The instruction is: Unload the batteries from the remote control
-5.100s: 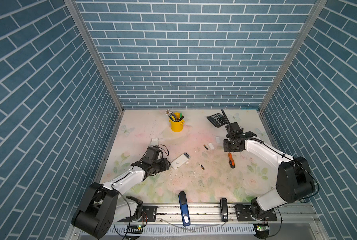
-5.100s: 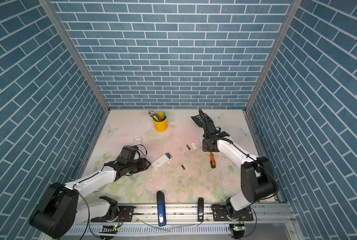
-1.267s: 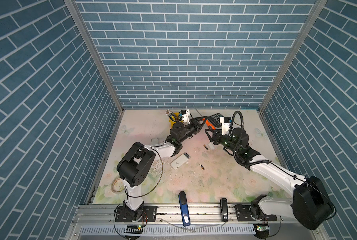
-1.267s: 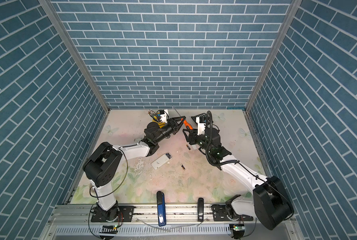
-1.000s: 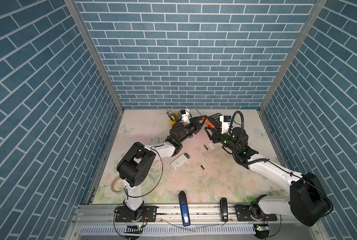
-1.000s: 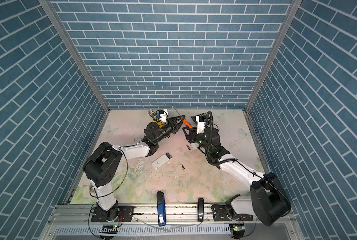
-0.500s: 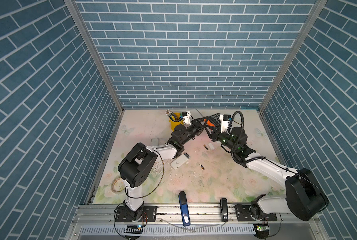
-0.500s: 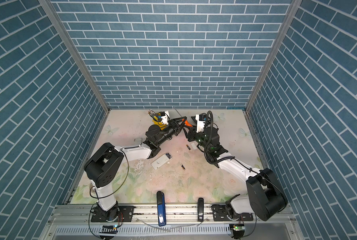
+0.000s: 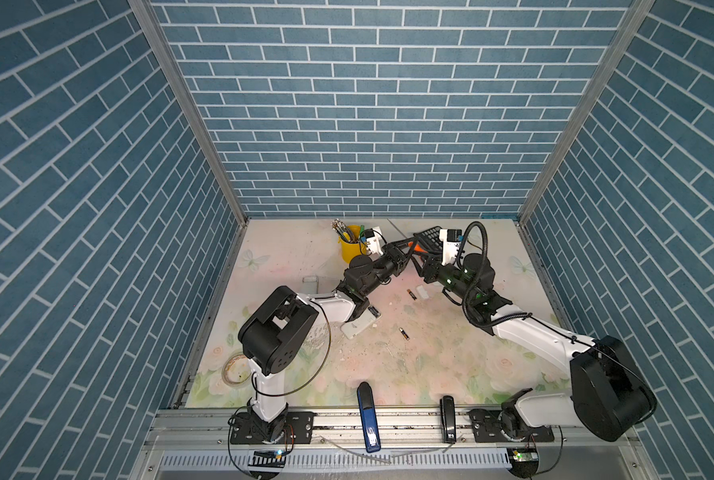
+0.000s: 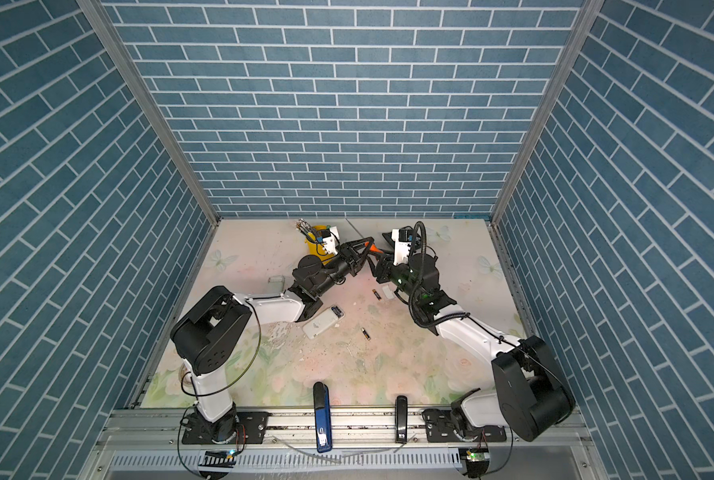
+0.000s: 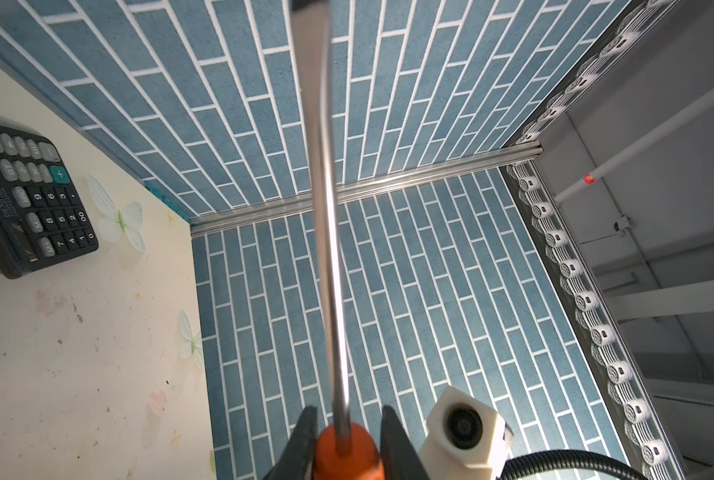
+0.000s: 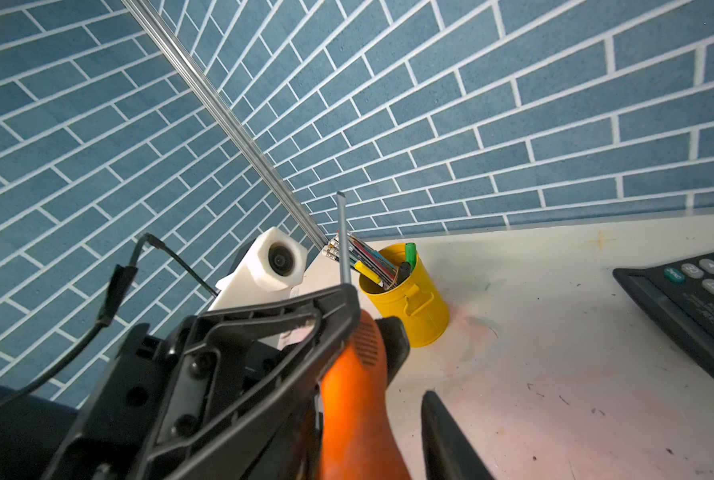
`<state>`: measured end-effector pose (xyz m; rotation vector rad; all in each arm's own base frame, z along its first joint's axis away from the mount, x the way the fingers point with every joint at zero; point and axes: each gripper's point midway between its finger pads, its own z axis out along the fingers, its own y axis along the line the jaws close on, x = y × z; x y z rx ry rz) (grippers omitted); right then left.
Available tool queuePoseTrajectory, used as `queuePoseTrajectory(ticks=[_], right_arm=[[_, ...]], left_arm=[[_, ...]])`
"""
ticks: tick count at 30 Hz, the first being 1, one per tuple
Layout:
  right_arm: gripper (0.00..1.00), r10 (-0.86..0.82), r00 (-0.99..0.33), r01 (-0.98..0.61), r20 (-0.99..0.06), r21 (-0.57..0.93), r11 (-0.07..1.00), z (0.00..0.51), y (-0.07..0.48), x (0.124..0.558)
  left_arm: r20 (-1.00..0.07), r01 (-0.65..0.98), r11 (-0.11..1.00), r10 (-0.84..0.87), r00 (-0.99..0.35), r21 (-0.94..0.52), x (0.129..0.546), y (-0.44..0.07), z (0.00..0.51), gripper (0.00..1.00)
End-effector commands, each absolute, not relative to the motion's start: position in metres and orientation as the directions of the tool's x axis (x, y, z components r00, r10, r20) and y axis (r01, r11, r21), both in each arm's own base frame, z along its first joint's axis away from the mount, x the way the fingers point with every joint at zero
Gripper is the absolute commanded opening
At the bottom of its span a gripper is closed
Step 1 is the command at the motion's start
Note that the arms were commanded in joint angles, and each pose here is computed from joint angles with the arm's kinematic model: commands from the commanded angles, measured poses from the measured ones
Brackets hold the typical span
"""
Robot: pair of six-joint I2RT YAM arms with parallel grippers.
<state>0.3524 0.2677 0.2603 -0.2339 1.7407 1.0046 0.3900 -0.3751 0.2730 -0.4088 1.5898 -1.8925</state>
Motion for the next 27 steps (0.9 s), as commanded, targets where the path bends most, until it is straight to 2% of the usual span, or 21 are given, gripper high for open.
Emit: queuePoseTrajectory(ticks=[1, 5, 8, 17, 21, 23, 27], right_arm=[[0.42, 0.353, -0.269, -0.655, -0.896, 0.439, 0.615, 0.313, 0.263, 0.352], [0.39, 0.341, -0.261, -0.655, -0.903, 0.425, 0.624, 0.316, 0.263, 0.353], [0.34, 0.334, -0.259, -0.656, -0.906, 0.419, 0.628, 0.317, 0.263, 0.354], [0.01, 0.317, -0.262, -0.650, -0.912, 0.409, 0.641, 0.318, 0.261, 0.353], [0.00, 0.284, -0.287, -0.619, -0.915, 0.404, 0.674, 0.314, 0.255, 0.351], [0.00, 0.266, -0.300, -0.607, -0.916, 0.399, 0.688, 0.312, 0.252, 0.348], [0.00, 0.212, -0.345, -0.569, -0.914, 0.384, 0.727, 0.302, 0.242, 0.340]], left_arm=[[-0.163, 0.230, -0.058, -0.539, -0.826, -0.971, 0.361, -0.398, 0.251, 0.00], [-0.163, 0.223, -0.055, -0.521, -0.838, -0.973, 0.355, -0.404, 0.248, 0.00], [-0.164, 0.221, -0.053, -0.507, -0.846, -0.974, 0.349, -0.410, 0.246, 0.00], [-0.161, 0.201, -0.029, -0.493, -0.855, -0.979, 0.343, -0.411, 0.231, 0.00], [-0.178, 0.209, -0.006, -0.499, -0.848, -0.978, 0.343, -0.405, 0.225, 0.00], [-0.191, 0.217, 0.007, -0.504, -0.843, -0.976, 0.343, -0.401, 0.223, 0.06], [-0.243, 0.251, 0.056, -0.525, -0.816, -0.966, 0.346, -0.385, 0.225, 0.24]])
